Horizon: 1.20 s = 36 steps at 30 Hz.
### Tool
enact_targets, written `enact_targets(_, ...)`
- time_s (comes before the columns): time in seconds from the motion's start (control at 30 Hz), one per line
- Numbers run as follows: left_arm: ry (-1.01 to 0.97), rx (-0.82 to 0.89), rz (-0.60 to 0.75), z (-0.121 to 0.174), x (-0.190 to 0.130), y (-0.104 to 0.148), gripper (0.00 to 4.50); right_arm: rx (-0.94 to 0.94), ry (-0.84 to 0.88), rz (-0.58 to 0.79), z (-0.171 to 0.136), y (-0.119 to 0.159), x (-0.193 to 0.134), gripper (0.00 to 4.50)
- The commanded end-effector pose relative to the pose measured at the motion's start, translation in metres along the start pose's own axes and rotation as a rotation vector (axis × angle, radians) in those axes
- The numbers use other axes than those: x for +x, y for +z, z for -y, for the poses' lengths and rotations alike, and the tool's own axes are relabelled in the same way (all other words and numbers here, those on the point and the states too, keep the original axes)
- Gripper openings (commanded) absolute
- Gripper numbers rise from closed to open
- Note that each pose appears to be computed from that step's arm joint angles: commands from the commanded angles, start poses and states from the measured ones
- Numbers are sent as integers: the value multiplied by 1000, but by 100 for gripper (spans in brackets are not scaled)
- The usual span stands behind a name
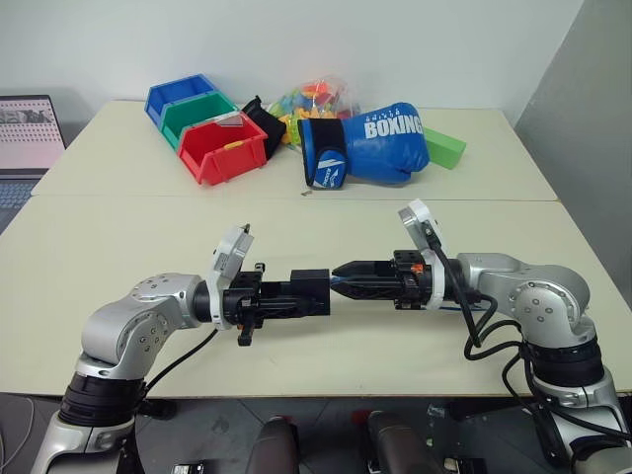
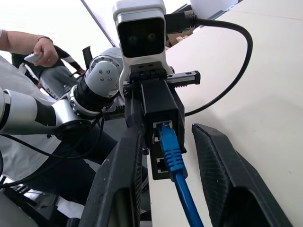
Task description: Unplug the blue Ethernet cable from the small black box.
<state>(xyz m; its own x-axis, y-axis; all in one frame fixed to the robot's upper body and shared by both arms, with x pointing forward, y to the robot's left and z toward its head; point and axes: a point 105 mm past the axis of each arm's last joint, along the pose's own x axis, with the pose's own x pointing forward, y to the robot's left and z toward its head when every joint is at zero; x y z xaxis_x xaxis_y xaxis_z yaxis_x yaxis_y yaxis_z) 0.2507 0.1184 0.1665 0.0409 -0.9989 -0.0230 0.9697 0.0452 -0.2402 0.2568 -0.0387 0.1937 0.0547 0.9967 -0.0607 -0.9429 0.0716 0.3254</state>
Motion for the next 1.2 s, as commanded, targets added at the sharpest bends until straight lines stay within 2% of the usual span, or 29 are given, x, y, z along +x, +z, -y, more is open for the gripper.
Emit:
enact_targets(0.03,-34,29,6,6,3,6,80,-29,34,9,-9,5,0,171)
enact_targets(0.33,-34,30,6,6,4,6,80,-31,29,3,-8,3,0,171)
enact_targets(0.37,-34,29,6,6,4,6,80,-31,29,2,-8,3,0,135)
enact_targets(0.6,-41,25,3,7,5,6,80,-37,25,0,-8,2,0,7)
enact_targets(0.87,-40,20,6,7,4,6,80,-38,25,-13,-7,2,-1,6)
enact_targets(1.2,86,10,31,0,-20,4,80,6,-81,-47,13,-9,-26,4)
